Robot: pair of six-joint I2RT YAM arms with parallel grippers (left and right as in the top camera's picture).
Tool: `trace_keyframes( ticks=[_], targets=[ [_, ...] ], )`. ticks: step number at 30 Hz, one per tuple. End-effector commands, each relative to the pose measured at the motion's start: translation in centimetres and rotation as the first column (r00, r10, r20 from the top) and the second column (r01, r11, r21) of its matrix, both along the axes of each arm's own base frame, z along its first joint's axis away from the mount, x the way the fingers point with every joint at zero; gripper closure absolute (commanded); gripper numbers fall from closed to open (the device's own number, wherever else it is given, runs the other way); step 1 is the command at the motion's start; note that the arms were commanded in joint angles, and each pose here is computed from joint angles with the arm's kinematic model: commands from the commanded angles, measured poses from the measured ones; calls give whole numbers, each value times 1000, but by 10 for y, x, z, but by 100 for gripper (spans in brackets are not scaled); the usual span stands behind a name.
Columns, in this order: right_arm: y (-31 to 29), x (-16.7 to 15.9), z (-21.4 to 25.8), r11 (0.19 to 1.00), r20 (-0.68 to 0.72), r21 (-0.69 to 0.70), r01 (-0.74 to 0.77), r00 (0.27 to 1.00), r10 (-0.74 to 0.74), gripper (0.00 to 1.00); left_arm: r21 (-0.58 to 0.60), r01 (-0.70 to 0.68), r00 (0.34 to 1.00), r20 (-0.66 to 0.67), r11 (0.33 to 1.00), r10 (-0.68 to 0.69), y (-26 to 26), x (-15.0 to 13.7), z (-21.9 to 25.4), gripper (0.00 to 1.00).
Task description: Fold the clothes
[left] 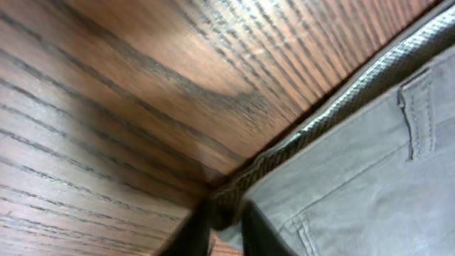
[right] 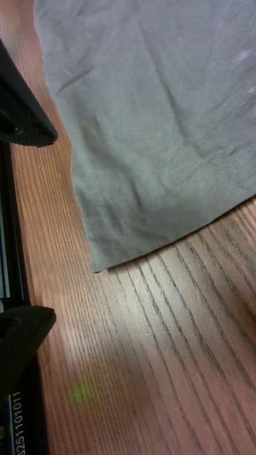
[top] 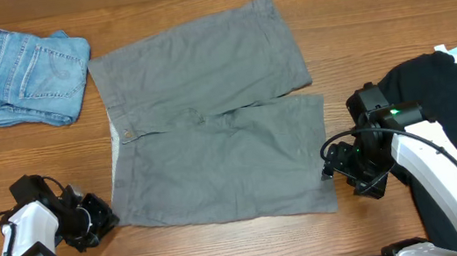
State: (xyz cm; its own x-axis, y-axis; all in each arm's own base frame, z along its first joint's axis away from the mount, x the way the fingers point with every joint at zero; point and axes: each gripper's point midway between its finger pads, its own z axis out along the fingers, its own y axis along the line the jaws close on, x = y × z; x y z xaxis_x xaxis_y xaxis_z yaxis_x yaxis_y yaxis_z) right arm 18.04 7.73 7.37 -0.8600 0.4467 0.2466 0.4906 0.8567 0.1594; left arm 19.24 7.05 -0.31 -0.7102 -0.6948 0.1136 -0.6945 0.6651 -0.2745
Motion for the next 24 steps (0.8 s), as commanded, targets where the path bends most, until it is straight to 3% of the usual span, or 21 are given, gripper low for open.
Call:
trace_keyframes(
  ticks=[1, 17, 24],
  targets=[
    [-1, 2, 0, 1000, 9, -8, -9, 1000, 9, 24, -9, -1, 1000, -11, 1000, 1, -2, -4, -4, 96],
    [-1, -2, -14, 998, -42, -24, 53, 998, -54, 17, -11, 59, 998, 12, 998, -58, 10, 17, 39, 96],
    [14, -43, -51, 990, -204, 63, 129, 972, -114, 32, -13, 67, 998, 12, 998, -67, 11, 18, 43, 96]
  ],
)
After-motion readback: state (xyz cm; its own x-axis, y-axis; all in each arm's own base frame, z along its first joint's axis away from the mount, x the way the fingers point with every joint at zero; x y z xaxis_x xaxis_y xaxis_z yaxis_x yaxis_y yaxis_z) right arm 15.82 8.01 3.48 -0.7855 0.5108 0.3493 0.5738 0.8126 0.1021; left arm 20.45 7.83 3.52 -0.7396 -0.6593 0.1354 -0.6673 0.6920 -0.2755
